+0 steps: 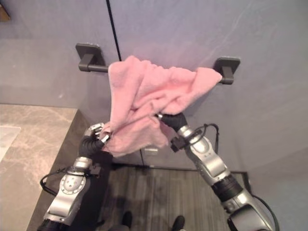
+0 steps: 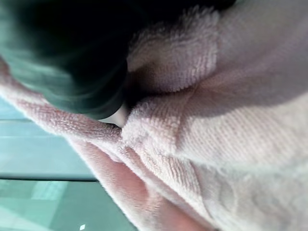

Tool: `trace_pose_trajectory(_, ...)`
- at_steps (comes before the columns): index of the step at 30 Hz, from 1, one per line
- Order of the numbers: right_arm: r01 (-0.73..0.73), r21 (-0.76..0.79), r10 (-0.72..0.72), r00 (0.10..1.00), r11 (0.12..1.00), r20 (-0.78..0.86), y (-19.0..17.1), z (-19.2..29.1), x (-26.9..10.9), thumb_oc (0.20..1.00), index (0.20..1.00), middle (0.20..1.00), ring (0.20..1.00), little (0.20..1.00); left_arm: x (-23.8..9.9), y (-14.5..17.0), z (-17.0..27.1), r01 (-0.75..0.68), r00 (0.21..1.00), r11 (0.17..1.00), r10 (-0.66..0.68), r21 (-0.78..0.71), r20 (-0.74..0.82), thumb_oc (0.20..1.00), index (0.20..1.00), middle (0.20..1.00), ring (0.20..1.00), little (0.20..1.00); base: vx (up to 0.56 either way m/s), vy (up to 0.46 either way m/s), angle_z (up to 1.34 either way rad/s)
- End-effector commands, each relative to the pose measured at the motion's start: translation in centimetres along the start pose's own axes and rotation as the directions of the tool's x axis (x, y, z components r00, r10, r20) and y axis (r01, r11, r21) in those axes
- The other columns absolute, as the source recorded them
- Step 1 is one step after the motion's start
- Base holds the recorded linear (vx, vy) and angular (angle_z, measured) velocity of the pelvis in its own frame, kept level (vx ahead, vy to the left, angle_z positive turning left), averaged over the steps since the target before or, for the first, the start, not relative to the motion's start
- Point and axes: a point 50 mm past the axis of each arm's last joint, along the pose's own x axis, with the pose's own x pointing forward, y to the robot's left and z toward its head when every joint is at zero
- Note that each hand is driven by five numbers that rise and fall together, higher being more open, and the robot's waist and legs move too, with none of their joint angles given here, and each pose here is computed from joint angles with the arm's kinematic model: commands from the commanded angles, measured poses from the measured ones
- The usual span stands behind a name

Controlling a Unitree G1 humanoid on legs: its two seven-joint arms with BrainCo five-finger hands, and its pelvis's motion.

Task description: Put brush and paste in cup on sink, flatten towel.

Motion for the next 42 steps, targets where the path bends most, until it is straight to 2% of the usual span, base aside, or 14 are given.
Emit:
trace_pose_trajectory(1, -0.044, -0.085, 0.072, 0.929, 0.995, 0.362, 1.3, 7.4, 1.4, 0.2, 0.2, 0.2, 0.2, 0.2, 0.9, 1.9, 4.7, -0.089, 0.966, 0.996, 0.081, 0.022, 0.244, 0.2, 0.2, 0.2, 0.2, 0.2, 0.0, 0.0, 0.0)
trace_pose_trajectory(6, -0.056, -0.112, 0.096, 0.914, 0.992, 0.393, 1.8, 8.3, 0.6, 0.2, 0.2, 0.2, 0.2, 0.2, 0.3, 2.5, 5.5, -0.111, 0.957, 0.994, 0.104, 0.01, 0.272, 0.2, 0.2, 0.2, 0.2, 0.2, 0.01, 0.01, -0.02)
trace_pose_trajectory(8, 0.019, -0.218, 0.062, 0.931, 0.976, 0.359, 0.8, 7.8, -0.2, 0.2, 0.2, 0.2, 0.2, 0.2, 0.1, 3.0, 4.7, -0.134, 0.964, 0.989, 0.114, 0.068, 0.239, 0.2, 0.2, 0.2, 0.2, 0.2, 0.03, 0.031, -0.13)
trace_pose_trajectory(10, 0.036, -0.212, 0.037, 0.943, 0.977, 0.33, 0.4, 7.1, -0.4, 0.2, 0.2, 0.2, 0.2, 0.2, 0.1, 3.0, 4.4, -0.131, 0.969, 0.989, 0.114, 0.063, 0.22, 0.2, 0.2, 0.2, 0.2, 0.2, 0.02, 0.018, -0.09)
trace_pose_trajectory(18, 0.15, -0.142, -0.169, 0.977, 0.978, -0.133, -2.1, -3.8, -3.4, 0.2, 0.2, 0.2, 0.2, 0.2, -1.2, 1.2, -4.8, -0.056, 0.978, 0.995, 0.072, 0.086, -0.195, 0.2, 0.2, 0.2, 0.2, 0.2, 0.0, 0.004, -0.01)
trace_pose_trajectory(21, 0.182, -0.179, -0.212, 0.962, 0.967, -0.169, -2.4, -5.0, -3.5, 0.222, 0.222, 0.222, 0.222, 0.222, -1.0, 0.7, -5.6, -0.056, 0.973, 0.99, 0.083, 0.129, -0.213, 0.2, 0.2, 0.2, 0.2, 0.2, 0.0, 0.0, 0.0)
trace_pose_trajectory(22, 0.206, -0.146, -0.229, 0.958, 0.968, -0.171, -2.3, -5.2, -3.6, 0.313, 0.313, 0.313, 0.313, 0.313, -1.0, 0.8, -5.6, -0.068, 0.973, 0.988, 0.096, 0.137, -0.21, 0.2, 0.2, 0.2, 0.2, 0.2, 0.0, 0.0, 0.0)
trace_pose_trajectory(23, 0.221, -0.159, -0.246, 0.956, 0.962, -0.159, -2.3, -5.0, -3.7, 0.925, 0.925, 0.925, 0.925, 0.925, -1.2, 0.8, -5.7, -0.075, 0.97, 0.987, 0.106, 0.144, -0.217, 0.2, 0.2, 0.2, 0.2, 0.2, 0.0, 0.0, 0.0)
trace_pose_trajectory(24, 0.231, -0.187, -0.26, 0.954, 0.955, -0.149, -2.3, -5.0, -3.8, 1.0, 1.0, 1.0, 1.0, 1.0, -1.4, 0.9, -5.9, -0.081, 0.967, 0.984, 0.116, 0.16, -0.226, 0.2, 0.2, 0.2, 0.2, 0.2, 0.0, 0.0, 0.0)
trace_pose_trajectory(25, 0.24, -0.197, -0.274, 0.947, 0.95, -0.165, -2.3, -5.4, -4.0, 1.0, 1.0, 1.0, 1.0, 1.0, -1.5, 0.8, -6.1, -0.089, 0.964, 0.98, 0.13, 0.178, -0.232, 0.476, 0.476, 0.476, 0.476, 0.476, 0.0, 0.0, 0.0)
trace_pose_trajectory(26, 0.257, -0.203, -0.294, 0.939, 0.945, -0.179, -2.4, -5.8, -4.1, 1.0, 1.0, 1.0, 1.0, 1.0, -1.5, 0.8, -6.2, -0.092, 0.962, 0.977, 0.137, 0.194, -0.234, 0.89, 0.89, 0.89, 0.89, 0.89, 0.0, 0.0, 0.0)
trace_pose_trajectory(27, 0.269, -0.204, -0.307, 0.933, 0.941, -0.188, -2.5, -6.0, -4.2, 1.0, 1.0, 1.0, 1.0, 1.0, -1.5, 0.9, -6.3, -0.096, 0.961, 0.972, 0.147, 0.215, -0.235, 1.0, 1.0, 1.0, 1.0, 1.0, 0.0, 0.0, 0.0)
trace_pose_trajectory(35, 0.319, -0.457, -0.434, 0.885, 0.83, -0.169, -5.7, -5.1, -7.1, 1.0, 1.0, 1.0, 1.0, 1.0, -3.5, 4.1, -7.0, -0.033, 0.94, 0.894, 0.18, 0.447, -0.29, 1.0, 1.0, 1.0, 1.0, 1.0, 0.0, 0.0, 0.0)
trace_pose_trajectory(42, 0.315, -0.637, -0.48, 0.871, 0.704, -0.1, -8.0, -2.4, -9.7, 1.0, 1.0, 1.0, 1.0, 1.0, -4.8, 7.1, -6.2, -0.027, 0.938, 0.845, 0.207, 0.534, -0.279, 1.0, 1.0, 1.0, 1.0, 1.0, -0.02, 0.008, 0.01)
